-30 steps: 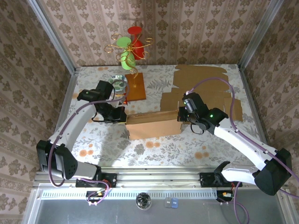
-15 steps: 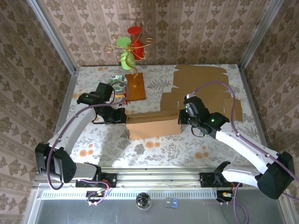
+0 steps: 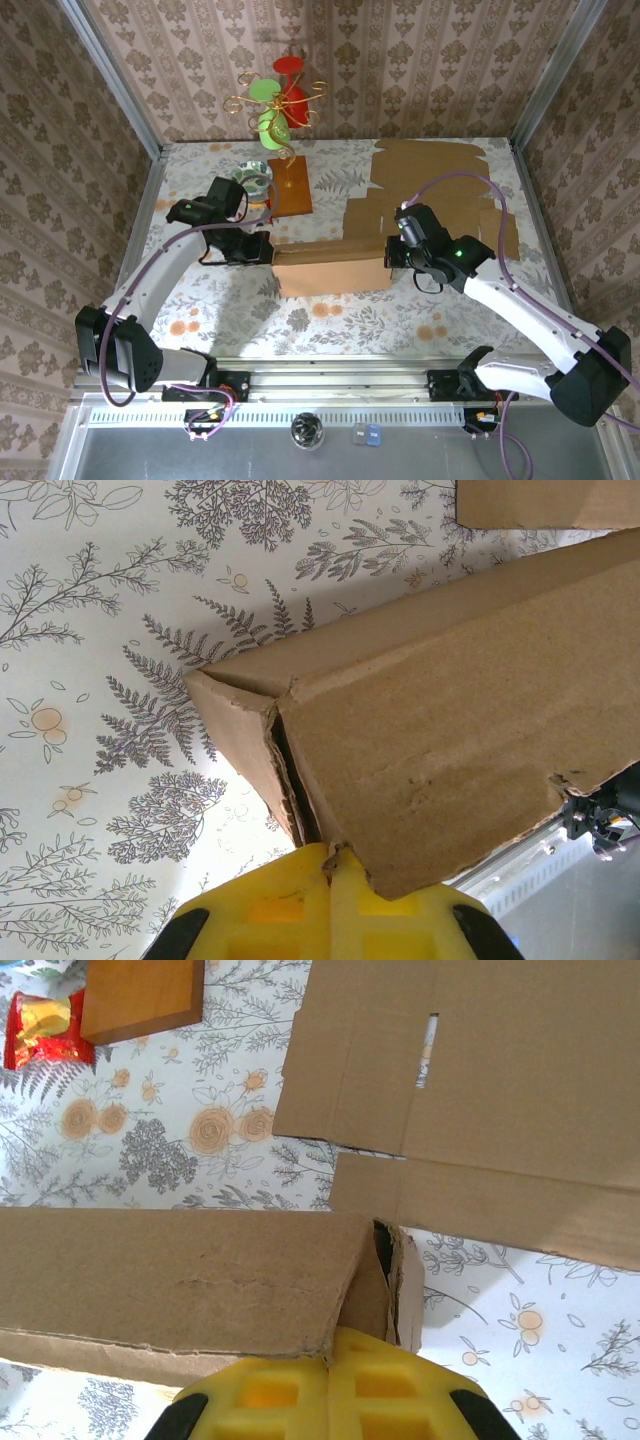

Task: Fold the paper box

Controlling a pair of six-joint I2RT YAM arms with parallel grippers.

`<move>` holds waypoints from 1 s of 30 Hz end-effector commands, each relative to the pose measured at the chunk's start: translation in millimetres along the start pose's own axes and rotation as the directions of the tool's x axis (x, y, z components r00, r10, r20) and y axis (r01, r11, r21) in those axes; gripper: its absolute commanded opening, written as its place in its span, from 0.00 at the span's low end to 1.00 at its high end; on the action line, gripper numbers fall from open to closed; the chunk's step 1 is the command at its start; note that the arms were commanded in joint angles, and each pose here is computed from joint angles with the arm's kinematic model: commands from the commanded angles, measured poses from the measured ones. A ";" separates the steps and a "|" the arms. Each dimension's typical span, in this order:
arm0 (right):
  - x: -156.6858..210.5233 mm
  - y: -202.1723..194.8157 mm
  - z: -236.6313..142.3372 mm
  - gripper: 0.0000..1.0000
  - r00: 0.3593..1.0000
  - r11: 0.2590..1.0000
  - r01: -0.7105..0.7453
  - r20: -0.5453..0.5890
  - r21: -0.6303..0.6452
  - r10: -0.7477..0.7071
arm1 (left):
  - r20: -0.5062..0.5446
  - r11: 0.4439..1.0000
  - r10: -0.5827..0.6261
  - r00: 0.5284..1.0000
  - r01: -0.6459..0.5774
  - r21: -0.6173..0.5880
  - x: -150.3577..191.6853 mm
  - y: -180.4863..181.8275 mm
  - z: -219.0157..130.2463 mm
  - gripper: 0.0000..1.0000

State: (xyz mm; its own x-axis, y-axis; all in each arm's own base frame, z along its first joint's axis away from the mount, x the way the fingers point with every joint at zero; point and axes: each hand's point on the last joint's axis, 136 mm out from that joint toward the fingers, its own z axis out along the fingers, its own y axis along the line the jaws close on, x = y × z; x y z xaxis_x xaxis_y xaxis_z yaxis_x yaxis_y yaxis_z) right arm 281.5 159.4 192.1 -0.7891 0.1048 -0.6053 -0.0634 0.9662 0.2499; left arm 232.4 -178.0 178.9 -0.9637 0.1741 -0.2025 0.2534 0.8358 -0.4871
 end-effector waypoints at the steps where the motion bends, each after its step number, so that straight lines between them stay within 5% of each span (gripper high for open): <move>1: -10.9 -6.2 -6.9 0.00 0.999 0.999 0.045 -0.004 0.026 -0.044 | -0.017 0.999 -0.009 1.000 0.008 -0.032 3.4 4.3 0.8 0.02; 18: -16.2 7.0 -6.4 0.00 0.977 0.986 -0.123 -0.190 -0.114 0.100 | 0.006 0.999 0.008 1.000 -0.008 -0.053 -6.0 0.3 -11.5 0.02; 30: -20.8 2.9 -17.5 0.00 0.959 0.977 -0.184 -0.237 -0.104 0.156 | 0.011 0.999 0.007 1.000 -0.007 -0.043 -10.2 -5.3 -17.5 0.02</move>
State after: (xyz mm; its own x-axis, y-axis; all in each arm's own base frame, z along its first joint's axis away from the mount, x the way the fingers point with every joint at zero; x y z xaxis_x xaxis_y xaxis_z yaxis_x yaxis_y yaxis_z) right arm 289.4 156.2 210.4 -0.8995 0.1760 -0.3999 -0.0030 0.9128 0.4085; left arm 238.8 -178.1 191.4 -0.9591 0.1770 -0.2210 0.2630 0.8459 -0.4640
